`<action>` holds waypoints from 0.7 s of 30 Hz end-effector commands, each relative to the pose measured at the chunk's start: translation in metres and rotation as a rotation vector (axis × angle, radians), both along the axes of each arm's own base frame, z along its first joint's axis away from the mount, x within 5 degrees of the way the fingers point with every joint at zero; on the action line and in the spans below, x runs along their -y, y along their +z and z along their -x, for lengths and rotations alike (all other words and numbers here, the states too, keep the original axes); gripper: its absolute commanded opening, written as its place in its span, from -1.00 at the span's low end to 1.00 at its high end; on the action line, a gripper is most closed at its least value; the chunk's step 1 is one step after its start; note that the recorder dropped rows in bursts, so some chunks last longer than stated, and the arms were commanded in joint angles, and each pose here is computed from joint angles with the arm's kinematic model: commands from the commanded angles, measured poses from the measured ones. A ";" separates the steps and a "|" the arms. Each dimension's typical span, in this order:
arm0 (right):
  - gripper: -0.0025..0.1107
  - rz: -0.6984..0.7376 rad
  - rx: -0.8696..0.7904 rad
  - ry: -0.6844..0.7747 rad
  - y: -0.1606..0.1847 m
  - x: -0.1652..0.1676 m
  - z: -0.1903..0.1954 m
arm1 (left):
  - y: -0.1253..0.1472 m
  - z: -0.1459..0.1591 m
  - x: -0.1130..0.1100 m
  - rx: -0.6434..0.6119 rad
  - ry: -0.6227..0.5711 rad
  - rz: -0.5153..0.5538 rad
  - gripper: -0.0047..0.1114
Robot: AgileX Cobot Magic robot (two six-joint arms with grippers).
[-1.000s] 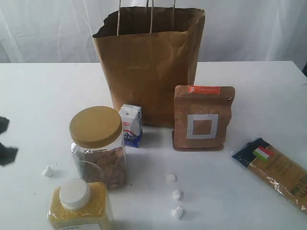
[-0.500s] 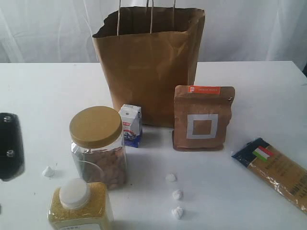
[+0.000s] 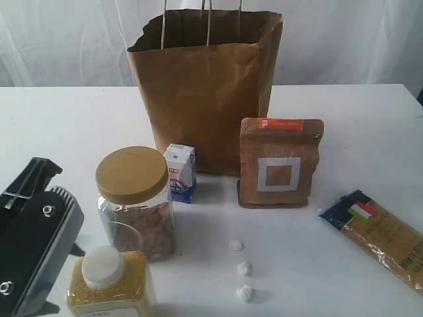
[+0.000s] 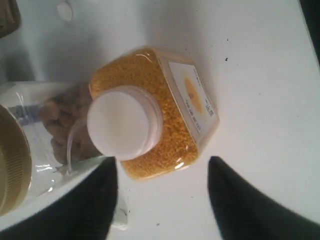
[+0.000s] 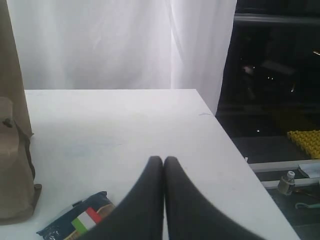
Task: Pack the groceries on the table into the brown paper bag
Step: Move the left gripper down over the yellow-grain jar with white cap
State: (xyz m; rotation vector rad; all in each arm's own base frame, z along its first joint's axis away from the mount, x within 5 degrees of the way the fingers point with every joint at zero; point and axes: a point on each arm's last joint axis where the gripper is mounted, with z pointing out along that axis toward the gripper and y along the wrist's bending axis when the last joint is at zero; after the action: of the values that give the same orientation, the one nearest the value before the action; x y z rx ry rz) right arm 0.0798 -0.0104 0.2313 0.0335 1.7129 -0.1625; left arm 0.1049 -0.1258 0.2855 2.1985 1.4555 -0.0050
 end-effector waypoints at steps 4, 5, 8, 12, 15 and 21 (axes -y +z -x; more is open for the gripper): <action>-0.96 0.011 0.008 0.007 0.000 -0.001 0.000 | -0.006 0.003 0.008 -0.084 0.119 0.138 0.51; -0.96 0.011 0.008 0.007 0.000 -0.001 0.000 | -0.010 0.002 0.008 -0.080 0.122 0.139 0.51; -0.96 0.011 0.008 0.007 0.000 -0.001 0.000 | -0.026 0.002 0.006 -0.061 0.134 0.142 0.51; -0.96 0.011 0.008 0.007 0.000 -0.001 0.000 | -0.039 0.001 0.004 -0.032 0.139 0.149 0.51; -0.96 0.011 0.008 0.007 0.000 -0.001 0.000 | -0.041 -0.002 0.006 0.013 0.153 0.201 0.51; -0.96 0.011 0.008 0.007 0.000 -0.001 0.000 | -0.048 -0.004 0.007 0.008 0.213 0.242 0.48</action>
State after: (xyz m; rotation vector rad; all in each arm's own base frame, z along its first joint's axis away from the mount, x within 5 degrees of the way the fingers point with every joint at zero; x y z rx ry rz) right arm 0.0798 -0.0104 0.2313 0.0321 1.7130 -0.1637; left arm 0.1105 -0.1320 0.2423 1.8637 1.5462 -0.0666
